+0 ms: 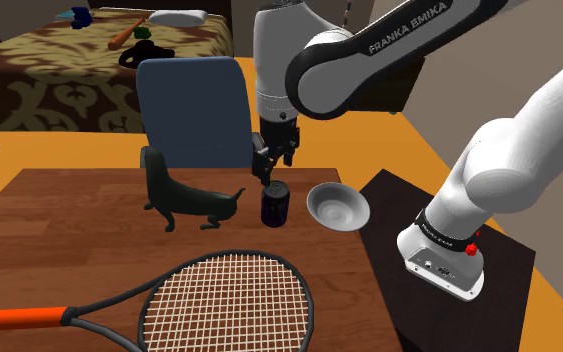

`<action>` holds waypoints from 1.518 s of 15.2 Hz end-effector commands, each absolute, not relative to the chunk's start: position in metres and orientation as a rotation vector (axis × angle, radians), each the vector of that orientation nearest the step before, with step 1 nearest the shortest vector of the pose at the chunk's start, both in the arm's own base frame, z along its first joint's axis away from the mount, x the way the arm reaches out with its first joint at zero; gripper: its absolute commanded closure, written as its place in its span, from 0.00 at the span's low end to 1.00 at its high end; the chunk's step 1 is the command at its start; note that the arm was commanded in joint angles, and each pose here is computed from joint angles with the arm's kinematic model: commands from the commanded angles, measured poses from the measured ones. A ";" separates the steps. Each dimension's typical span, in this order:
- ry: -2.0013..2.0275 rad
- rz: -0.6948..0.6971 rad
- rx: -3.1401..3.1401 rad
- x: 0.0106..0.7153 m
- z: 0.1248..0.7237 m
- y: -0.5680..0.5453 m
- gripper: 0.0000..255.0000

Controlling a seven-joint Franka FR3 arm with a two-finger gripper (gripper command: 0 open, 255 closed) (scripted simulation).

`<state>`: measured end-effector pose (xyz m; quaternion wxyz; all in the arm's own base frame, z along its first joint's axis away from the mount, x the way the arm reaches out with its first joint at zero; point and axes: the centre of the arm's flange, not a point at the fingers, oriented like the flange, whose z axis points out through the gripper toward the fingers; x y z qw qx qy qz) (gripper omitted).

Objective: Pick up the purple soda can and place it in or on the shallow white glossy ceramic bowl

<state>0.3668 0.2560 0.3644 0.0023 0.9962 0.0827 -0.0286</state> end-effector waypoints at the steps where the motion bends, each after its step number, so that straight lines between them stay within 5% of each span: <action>1: 0.259 -0.089 3.128 0.372 0.346 0.275 0.00; 17: 0.259 -0.089 3.128 0.369 0.306 0.275 0.00; 18: 0.259 -0.089 3.128 0.369 0.306 0.275 1.00; 23: 0.259 -0.089 3.128 0.369 0.307 0.275 1.00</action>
